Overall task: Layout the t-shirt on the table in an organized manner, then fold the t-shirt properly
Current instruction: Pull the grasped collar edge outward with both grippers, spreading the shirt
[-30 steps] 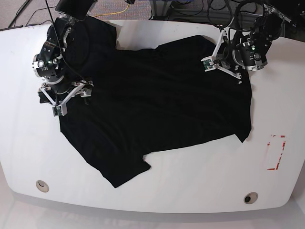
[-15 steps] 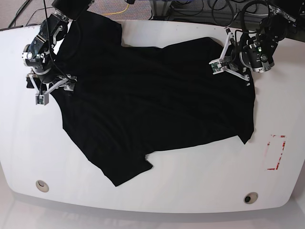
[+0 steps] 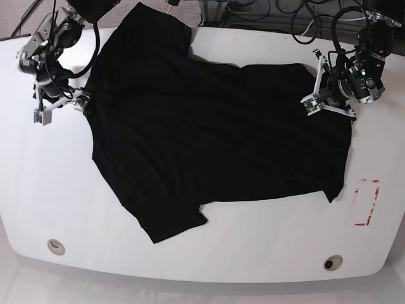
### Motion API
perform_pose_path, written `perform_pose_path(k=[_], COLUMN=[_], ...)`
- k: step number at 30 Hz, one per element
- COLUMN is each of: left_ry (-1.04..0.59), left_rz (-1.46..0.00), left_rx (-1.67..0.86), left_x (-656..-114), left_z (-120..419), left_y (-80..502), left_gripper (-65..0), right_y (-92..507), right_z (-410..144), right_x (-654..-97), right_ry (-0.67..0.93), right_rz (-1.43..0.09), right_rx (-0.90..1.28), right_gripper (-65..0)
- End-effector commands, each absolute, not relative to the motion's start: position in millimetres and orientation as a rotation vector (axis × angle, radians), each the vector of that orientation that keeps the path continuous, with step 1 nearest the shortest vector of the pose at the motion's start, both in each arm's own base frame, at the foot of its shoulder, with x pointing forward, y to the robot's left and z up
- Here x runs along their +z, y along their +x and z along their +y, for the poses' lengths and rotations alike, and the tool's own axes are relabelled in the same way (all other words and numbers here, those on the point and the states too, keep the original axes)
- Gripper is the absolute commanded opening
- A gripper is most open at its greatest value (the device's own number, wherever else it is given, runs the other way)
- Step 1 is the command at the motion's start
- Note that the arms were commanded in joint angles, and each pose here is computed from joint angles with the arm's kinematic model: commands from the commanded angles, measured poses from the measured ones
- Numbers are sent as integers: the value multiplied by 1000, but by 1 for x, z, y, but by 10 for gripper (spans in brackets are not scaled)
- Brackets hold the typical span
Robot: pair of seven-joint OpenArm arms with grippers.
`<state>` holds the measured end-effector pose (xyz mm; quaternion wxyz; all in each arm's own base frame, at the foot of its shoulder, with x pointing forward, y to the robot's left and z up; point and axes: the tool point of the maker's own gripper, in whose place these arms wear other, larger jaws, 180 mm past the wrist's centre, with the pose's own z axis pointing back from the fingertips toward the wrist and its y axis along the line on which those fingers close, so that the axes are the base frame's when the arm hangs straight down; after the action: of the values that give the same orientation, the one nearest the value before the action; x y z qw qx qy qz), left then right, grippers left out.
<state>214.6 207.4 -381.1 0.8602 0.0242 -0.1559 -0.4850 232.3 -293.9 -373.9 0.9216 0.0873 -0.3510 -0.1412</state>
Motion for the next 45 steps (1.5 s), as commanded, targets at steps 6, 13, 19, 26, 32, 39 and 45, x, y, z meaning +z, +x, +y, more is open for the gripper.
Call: perform_pose_path(k=[6, 13, 19, 26, 32, 39, 45], left_ry=[68, 65, 64, 64, 61, 61, 63], left_rz=[-353, -351, -351, -351, -351, -351, -353], left_rx=[-1022, -1022, -1021, -1021, -1021, -1021, -1019], left_x=[-373, -374, -374, -374, -374, -374, -374], left_z=[210, 209, 209, 209, 208, 208, 209], left_y=[221, 220, 220, 220, 220, 220, 220], left_gripper=[-650, -650, -650, -650, -650, -650, -650], right_y=[214, 194, 178, 162, 163, 169, 171], right_z=[-292, -284, -270, -247, -231, -207, -204], right_x=[-368, -376, -387, -403, -406, -409, -409], right_ry=[262, 304, 334, 377, 410, 462, 471], right_rz=[-750, -719, -685, -615, -603, -588, -595], right_rx=[-327, -342, -363, -343, -327, -287, -295], right_gripper=[0, 0, 0, 0, 0, 0, -122])
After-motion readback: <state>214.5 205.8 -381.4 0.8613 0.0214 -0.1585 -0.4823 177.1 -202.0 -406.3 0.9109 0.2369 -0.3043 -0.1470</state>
